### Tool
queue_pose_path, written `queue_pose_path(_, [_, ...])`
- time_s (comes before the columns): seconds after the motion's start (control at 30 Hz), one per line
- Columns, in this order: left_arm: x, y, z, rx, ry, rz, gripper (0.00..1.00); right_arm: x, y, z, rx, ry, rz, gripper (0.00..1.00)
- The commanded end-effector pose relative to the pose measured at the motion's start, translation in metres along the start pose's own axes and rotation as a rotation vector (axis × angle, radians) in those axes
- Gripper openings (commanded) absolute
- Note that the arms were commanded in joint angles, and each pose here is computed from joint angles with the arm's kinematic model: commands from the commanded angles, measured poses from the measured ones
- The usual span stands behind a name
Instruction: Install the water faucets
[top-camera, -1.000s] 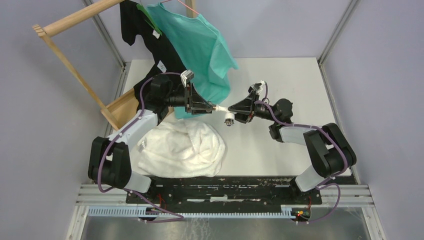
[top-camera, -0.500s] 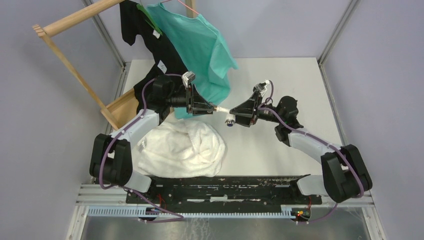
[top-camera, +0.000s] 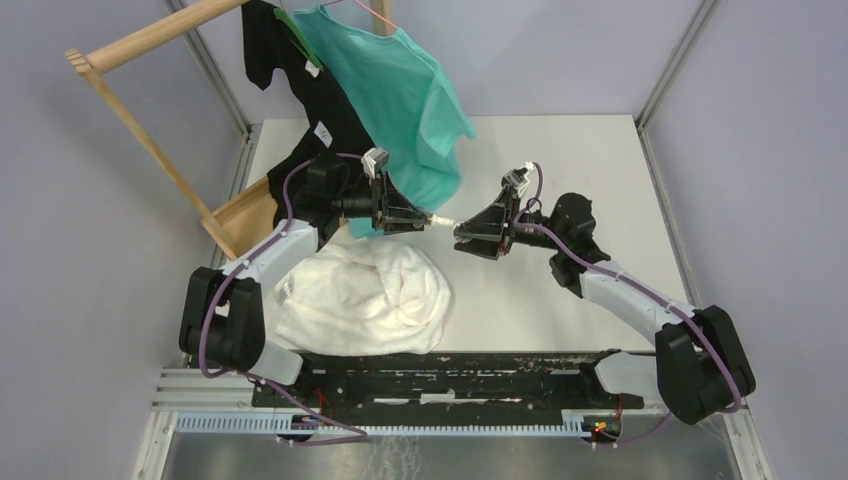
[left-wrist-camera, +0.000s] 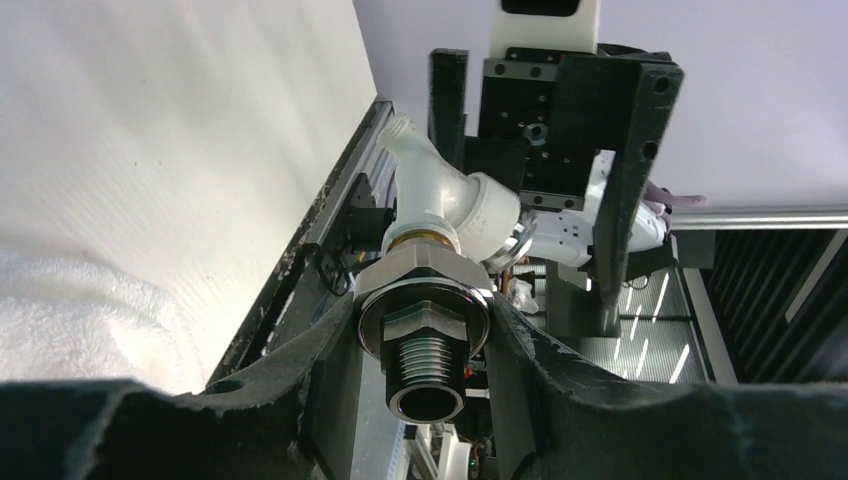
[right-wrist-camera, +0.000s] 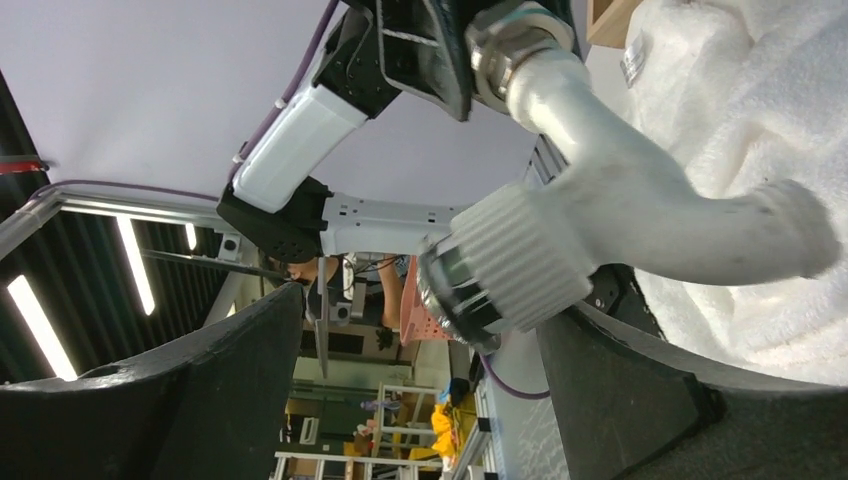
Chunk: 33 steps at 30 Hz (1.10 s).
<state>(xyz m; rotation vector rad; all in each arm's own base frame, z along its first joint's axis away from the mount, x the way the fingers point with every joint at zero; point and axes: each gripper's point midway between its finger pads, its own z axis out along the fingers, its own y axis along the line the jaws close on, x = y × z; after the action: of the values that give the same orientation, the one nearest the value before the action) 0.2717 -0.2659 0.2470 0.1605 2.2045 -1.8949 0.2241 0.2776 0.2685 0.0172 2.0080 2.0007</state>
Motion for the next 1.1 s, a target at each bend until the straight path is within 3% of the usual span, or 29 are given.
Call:
queue_pose_path(0.0, [0.001,-0.009,-0.003,-0.011,0.003,0.077,0.03,-0.018,0.053,0.004,-0.133,-0.064,-0.113,0.89])
queue_pose_path(0.13, [0.006,-0.008,-0.004,-0.025,0.023,0.085,0.03,-0.025,0.068,0.007,-0.134,-0.071,-0.165,0.89])
queue_pose_path(0.33, [0.01,-0.013,-0.005,-0.005,0.045,0.093,0.03,-0.04,0.021,0.007,0.162,-0.107,-0.247,0.88])
queue_pose_path(0.5, [0.011,-0.016,-0.006,-0.002,0.052,0.085,0.03,-0.039,0.031,-0.021,0.344,-0.108,-0.485,0.87])
queue_pose_path(0.67, [0.009,-0.018,-0.005,-0.004,0.047,0.07,0.03,-0.042,0.033,-0.062,0.481,-0.234,-0.746,0.89])
queue_pose_path(0.77, [0.01,-0.023,-0.004,-0.001,0.044,0.077,0.03,-0.04,0.023,-0.071,0.486,-0.292,-0.789,0.91])
queue_pose_path(0.9, [0.015,-0.032,0.001,0.013,0.066,0.082,0.03,-0.025,0.012,-0.065,0.442,-0.226,-0.756,0.93])
queue_pose_path(1.07, [0.021,-0.044,0.011,0.03,0.087,0.086,0.03,-0.012,0.021,-0.038,0.223,-0.155,-0.763,0.91])
